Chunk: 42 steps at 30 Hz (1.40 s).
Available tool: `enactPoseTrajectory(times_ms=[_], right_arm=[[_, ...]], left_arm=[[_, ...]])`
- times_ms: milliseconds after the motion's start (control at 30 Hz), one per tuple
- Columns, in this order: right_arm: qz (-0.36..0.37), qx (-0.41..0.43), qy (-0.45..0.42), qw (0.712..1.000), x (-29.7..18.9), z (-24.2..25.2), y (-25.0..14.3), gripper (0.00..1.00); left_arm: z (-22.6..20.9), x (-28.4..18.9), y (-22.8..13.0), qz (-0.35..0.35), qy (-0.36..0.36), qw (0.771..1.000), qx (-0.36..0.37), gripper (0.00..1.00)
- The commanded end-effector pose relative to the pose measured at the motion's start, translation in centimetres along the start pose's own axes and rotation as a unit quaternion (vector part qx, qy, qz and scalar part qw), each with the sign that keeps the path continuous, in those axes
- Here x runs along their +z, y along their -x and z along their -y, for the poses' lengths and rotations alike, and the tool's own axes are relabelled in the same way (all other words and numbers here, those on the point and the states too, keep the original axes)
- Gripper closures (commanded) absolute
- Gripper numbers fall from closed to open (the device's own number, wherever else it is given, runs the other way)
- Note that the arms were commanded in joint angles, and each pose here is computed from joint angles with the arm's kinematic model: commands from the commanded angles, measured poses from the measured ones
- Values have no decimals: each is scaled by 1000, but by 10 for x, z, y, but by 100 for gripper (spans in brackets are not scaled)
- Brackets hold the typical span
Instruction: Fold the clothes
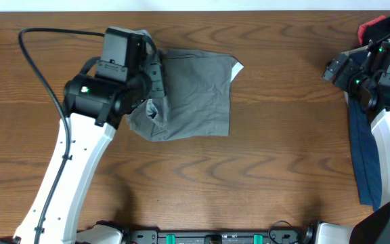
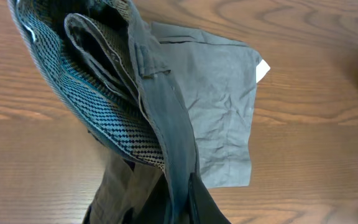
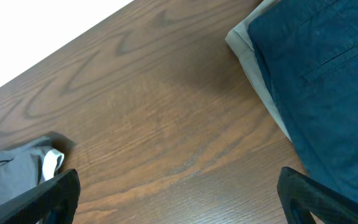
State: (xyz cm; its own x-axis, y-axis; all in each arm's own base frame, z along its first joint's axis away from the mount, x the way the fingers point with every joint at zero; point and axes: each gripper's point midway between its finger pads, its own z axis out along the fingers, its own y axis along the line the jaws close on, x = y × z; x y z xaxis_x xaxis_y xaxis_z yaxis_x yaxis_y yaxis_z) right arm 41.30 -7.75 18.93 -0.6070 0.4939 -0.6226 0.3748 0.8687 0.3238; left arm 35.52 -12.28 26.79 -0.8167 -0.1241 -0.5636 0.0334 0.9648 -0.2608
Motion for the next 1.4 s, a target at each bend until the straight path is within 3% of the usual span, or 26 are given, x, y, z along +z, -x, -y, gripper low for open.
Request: enactPoseTrajectory(times_ms=[0, 400, 600, 900, 1100, 1367], right_arm=[[6, -9, -1, 1000, -1, 0, 6, 1], [6, -9, -1, 1000, -1, -1, 5, 1], [6, -9, -1, 1000, -1, -1, 5, 1], [6, -9, -1, 1000, -1, -1, 5, 1], [6, -9, -1, 1000, -1, -1, 5, 1], [6, -9, -1, 1000, -1, -1, 5, 1]], left_arm=[[12, 13, 5, -2, -3, 1000, 8, 94], [49, 104, -5, -41, -25, 998, 38, 94], [75, 126, -12, -54, -74, 995, 47, 94], [81, 161, -33, -86, -68, 992, 57, 93], [77, 180, -46, -108, -58, 991, 57, 66], [81, 183, -50, -117, -70, 989, 56, 60]])
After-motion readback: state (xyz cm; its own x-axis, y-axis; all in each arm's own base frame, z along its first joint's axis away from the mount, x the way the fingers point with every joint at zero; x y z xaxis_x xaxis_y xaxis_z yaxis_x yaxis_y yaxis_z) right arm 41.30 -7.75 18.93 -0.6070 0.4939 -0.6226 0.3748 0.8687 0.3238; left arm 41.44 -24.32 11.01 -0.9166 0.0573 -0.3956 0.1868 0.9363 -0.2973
